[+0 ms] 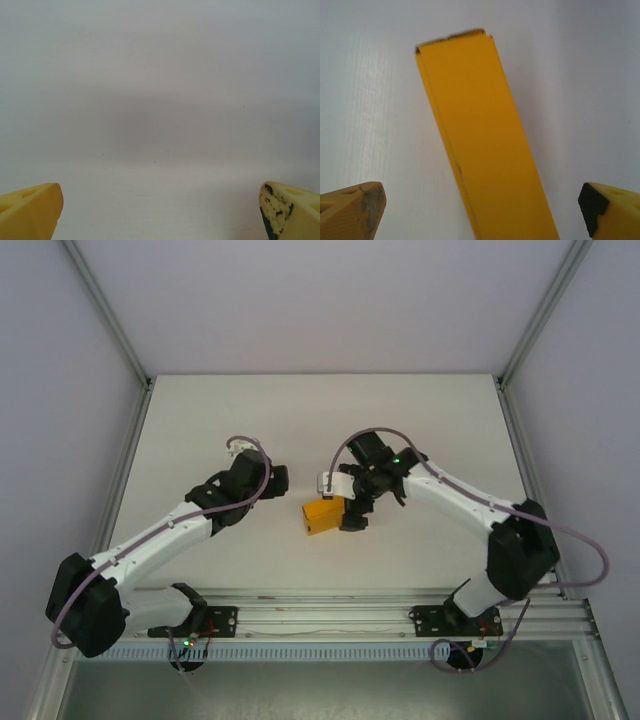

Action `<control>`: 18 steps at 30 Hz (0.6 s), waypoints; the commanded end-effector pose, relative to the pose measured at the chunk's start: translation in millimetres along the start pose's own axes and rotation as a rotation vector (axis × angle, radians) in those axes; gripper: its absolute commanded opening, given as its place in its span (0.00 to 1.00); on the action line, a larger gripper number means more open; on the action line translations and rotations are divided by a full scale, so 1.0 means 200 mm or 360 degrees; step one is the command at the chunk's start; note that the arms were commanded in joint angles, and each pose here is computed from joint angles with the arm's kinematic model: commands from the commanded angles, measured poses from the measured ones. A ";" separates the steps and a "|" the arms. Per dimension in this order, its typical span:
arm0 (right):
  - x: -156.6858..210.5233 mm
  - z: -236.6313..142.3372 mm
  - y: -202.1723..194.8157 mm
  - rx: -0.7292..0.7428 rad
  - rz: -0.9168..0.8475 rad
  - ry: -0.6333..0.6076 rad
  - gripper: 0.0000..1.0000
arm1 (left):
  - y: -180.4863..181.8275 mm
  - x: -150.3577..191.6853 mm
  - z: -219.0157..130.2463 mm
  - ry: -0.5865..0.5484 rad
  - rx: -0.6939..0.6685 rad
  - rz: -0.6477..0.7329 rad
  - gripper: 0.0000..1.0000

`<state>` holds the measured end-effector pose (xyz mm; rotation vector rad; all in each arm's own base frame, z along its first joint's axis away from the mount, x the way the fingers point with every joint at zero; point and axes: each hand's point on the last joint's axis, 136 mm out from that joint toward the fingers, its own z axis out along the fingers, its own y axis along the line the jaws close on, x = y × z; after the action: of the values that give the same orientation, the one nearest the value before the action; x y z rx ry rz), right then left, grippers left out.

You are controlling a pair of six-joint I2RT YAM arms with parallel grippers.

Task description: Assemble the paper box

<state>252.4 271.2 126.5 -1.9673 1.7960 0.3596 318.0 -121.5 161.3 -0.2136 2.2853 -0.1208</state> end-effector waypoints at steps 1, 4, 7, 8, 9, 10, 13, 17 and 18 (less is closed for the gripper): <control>0.06 0.03 0.03 -0.0081 -0.0177 0.0178 0.97 | 0.09 0.03 -0.02 0.0000 -0.0082 -0.0035 1.00; 0.06 0.08 0.04 -0.0158 -0.0215 0.0216 0.90 | 0.13 0.04 -0.03 -0.0024 -0.0130 -0.0044 1.00; 0.08 0.14 0.05 -0.0187 -0.0236 0.0294 0.78 | 0.19 0.02 -0.07 -0.0065 -0.0207 -0.0038 1.00; 0.09 0.17 0.04 -0.0170 -0.0237 0.0340 0.66 | 0.21 0.01 -0.08 -0.0075 -0.0228 -0.0037 1.00; 0.10 0.19 0.03 -0.0146 -0.0231 0.0378 0.58 | 0.23 -0.01 -0.11 -0.0096 -0.0244 -0.0040 1.00; 0.10 0.21 0.02 -0.0121 -0.0232 0.0397 0.57 | 0.24 -0.02 -0.12 -0.0115 -0.0247 -0.0043 1.00; 0.12 0.23 -0.01 -0.0076 -0.0240 0.0452 0.56 | 0.25 -0.06 -0.18 -0.0179 -0.0221 -0.0053 1.00; 0.13 0.22 -0.13 0.0121 -0.0170 0.0541 0.46 | 0.26 -0.08 -0.23 -0.0236 -0.0188 -0.0089 1.00; 0.13 0.20 -0.19 0.0249 -0.0141 0.0553 0.43 | 0.25 -0.08 -0.23 -0.0240 -0.0168 -0.0095 1.00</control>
<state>262.6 274.0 71.1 -2.2393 1.8280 0.0728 293.9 -79.1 200.3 -0.3221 2.1372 -0.0607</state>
